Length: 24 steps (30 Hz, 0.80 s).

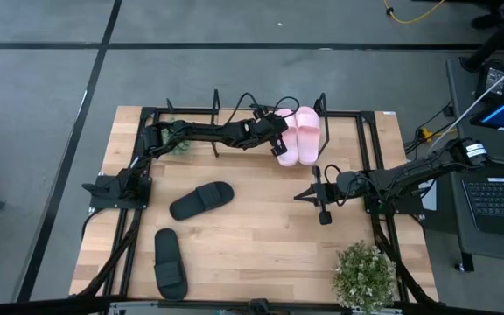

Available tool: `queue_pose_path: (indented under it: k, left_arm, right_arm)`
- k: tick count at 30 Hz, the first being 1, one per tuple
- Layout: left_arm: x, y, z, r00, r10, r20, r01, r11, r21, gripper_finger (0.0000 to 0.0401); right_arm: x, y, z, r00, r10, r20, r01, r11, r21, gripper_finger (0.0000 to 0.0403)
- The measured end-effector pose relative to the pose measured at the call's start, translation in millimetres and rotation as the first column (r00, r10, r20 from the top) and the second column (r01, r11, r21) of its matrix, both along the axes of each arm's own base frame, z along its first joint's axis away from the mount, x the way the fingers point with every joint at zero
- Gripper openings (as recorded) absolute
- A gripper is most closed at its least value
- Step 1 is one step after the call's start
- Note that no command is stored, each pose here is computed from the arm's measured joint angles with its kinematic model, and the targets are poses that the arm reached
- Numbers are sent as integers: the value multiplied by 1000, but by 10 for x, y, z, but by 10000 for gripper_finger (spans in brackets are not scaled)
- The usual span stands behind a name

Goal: Pick and place slides into the shelf
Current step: Put the pink slides on the shelf

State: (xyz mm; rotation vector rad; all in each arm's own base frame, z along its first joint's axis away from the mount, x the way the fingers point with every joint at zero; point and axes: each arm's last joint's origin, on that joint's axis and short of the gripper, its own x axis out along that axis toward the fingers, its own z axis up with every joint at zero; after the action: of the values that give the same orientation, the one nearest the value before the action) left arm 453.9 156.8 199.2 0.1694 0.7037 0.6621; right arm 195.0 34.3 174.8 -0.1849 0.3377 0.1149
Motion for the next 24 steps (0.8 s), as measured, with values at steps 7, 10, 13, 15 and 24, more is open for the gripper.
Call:
queue_pose_path:
  k: [7,10,13,15,24]
  left_arm:
    - [0,-5,-6,999,-37,-19,37,999,0,38]
    - [0,-5,-6,999,-37,-19,37,999,-1,38]
    - [-1,-6,-7,998,-47,-33,47,999,10,38]
    - [-5,-7,-12,998,-48,-42,49,999,10,38]
    - [-17,6,-18,998,-31,-55,32,999,18,38]
  right_arm:
    - [0,0,0,1000,0,0,0,1000,0,12]
    - [0,0,0,1000,0,0,0,1000,0,12]
    - [0,0,0,1000,0,0,0,1000,0,12]
    - [0,0,0,1000,0,0,0,1000,0,12]
    - [0,0,0,1000,0,0,0,1000,1,12]
